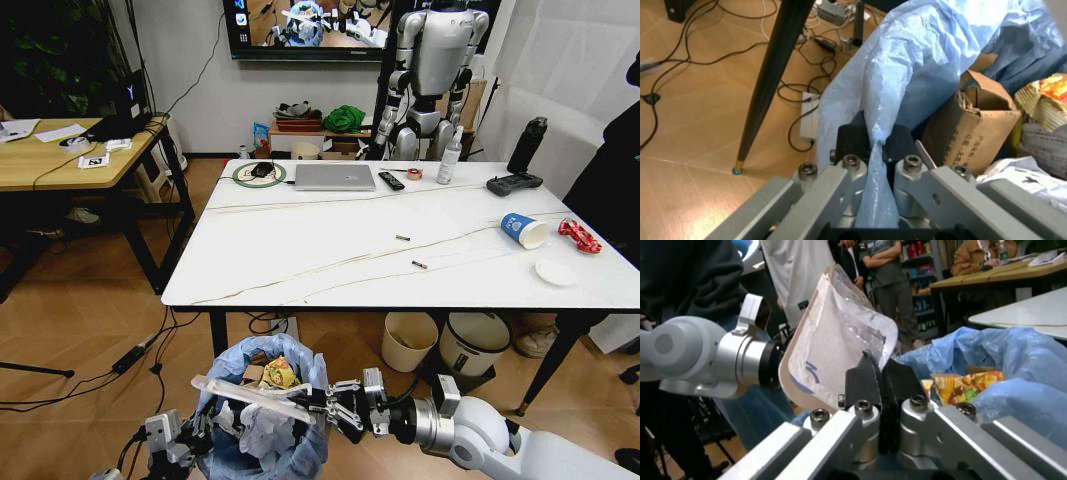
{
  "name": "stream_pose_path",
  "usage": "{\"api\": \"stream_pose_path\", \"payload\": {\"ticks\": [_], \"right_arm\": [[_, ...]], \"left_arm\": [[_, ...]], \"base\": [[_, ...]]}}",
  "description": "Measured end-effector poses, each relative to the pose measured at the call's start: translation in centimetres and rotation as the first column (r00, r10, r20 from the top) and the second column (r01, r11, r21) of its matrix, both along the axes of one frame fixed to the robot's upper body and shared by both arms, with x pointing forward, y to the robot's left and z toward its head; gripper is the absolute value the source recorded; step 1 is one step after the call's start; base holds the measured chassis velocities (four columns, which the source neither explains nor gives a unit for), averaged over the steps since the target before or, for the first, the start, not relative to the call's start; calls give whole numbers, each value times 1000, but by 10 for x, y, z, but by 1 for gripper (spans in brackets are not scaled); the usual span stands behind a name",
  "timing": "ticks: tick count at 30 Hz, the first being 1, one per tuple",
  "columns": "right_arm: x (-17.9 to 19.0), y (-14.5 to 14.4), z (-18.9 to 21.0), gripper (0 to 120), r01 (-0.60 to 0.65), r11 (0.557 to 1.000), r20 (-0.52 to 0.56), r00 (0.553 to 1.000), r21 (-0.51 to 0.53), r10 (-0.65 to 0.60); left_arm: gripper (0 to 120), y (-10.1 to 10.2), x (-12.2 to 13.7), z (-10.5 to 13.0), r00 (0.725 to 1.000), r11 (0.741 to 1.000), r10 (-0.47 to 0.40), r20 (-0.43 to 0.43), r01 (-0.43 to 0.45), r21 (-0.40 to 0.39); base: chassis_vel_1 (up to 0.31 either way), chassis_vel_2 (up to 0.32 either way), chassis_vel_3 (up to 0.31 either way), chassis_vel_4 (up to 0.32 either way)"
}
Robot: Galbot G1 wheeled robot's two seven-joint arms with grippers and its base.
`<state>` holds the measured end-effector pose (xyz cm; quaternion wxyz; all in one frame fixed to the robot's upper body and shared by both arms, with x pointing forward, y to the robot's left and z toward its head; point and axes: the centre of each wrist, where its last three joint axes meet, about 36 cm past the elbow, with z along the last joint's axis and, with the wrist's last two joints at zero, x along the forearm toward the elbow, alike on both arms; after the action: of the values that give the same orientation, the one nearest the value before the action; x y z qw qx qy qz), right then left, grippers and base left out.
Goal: Pick up the trash bin and place the trash from the table into it.
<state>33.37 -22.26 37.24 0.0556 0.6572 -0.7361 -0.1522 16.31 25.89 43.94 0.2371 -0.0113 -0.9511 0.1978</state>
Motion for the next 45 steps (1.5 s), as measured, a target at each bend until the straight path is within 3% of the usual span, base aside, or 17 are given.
{"api": "stream_pose_path", "payload": {"ticks": [14,16,18,24,26,28,31,34,36,38,40,42,45], "right_arm": [[0,-3,-1,50,7,1000,5,1000,-6,-7],[0,-3,-1,51,7,1000,6,1000,-5,-7],[0,-3,5,63,6,1000,16,1000,0,-6],[4,-4,44,84,32,998,82,996,58,-37],[17,-7,75,94,106,988,131,984,108,-120],[21,-8,84,95,138,983,141,978,122,-154],[50,-24,126,100,355,920,177,907,168,-383],[76,-48,141,100,522,839,176,820,155,-544],[83,-55,141,100,558,816,177,797,150,-578],[104,-80,137,100,658,743,193,719,120,-668],[121,-106,131,100,716,695,223,669,63,-709],[128,-116,127,100,732,680,234,655,41,-719],[143,-140,112,100,752,654,222,654,-81,-723]], "left_arm": [[0,-3,-3,-1,1000,1000,2,-8,-2,-4],[0,-3,-3,-1,1000,1000,2,-8,-2,-4],[0,-3,-3,-1,1000,1000,2,-8,-2,-4],[0,-3,-3,-4,1000,1000,0,-14,0,-2],[0,-3,-2,-3,1000,1000,-3,-12,3,0],[0,-3,-2,-4,1000,1000,-4,-11,4,0],[0,-4,-3,-4,1000,1000,-10,-9,10,5],[0,-5,-3,-3,1000,1000,-17,-3,17,7],[0,-6,-3,-2,1000,1000,-18,-1,18,9],[0,-6,-4,-1,1000,1000,-21,4,21,9],[0,-7,-4,0,1000,1000,-24,8,24,9],[0,-7,-4,0,1000,1000,-25,8,25,10],[0,-6,-3,0,999,999,-33,10,32,12]], "base": [[0,0,0,0],[0,0,0,0],[0,0,0,0],[0,0,0,0],[0,0,0,0],[0,0,0,0],[0,0,0,0],[0,0,0,0],[0,0,0,0],[0,0,0,0],[0,0,0,0],[0,0,0,0],[0,0,0,0]]}}
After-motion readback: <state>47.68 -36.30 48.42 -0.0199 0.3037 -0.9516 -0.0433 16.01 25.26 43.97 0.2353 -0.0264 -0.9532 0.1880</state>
